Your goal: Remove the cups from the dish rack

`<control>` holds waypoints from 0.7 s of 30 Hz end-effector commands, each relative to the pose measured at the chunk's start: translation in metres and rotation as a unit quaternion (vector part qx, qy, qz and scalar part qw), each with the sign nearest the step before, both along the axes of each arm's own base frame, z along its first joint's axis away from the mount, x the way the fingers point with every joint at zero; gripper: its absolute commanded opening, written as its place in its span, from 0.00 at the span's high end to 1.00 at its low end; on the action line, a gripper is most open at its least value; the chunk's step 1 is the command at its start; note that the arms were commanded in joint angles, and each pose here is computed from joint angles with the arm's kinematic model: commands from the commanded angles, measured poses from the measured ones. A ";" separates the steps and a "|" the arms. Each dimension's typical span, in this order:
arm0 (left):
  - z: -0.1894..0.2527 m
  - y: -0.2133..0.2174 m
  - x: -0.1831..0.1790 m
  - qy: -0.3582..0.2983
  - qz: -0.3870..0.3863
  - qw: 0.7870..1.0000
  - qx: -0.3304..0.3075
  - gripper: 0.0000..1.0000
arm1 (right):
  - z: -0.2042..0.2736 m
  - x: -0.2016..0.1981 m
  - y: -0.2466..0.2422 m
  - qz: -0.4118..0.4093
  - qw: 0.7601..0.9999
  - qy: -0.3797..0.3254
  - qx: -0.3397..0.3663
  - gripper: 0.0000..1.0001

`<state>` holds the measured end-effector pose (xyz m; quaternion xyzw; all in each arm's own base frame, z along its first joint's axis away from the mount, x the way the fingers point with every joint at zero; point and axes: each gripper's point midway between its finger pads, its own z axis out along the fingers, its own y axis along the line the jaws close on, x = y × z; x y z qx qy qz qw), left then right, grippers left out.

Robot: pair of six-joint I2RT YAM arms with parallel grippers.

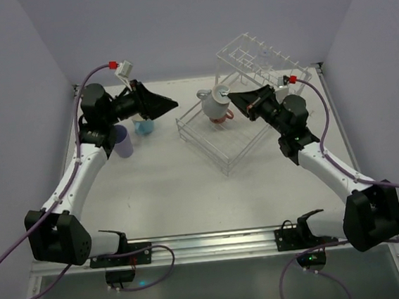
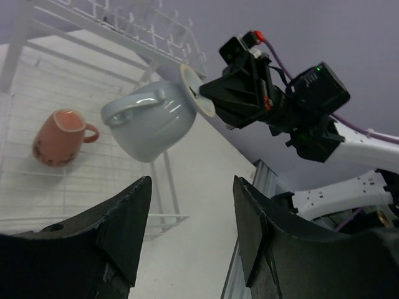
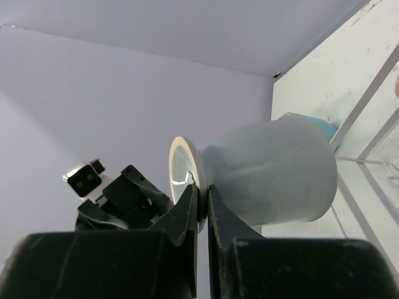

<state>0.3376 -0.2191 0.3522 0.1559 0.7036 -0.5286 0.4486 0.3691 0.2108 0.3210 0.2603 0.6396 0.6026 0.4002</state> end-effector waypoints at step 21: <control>0.017 -0.027 -0.056 -0.129 -0.173 0.961 -0.172 0.50 | 0.136 -0.062 -0.001 0.088 0.975 -0.141 0.144 1.00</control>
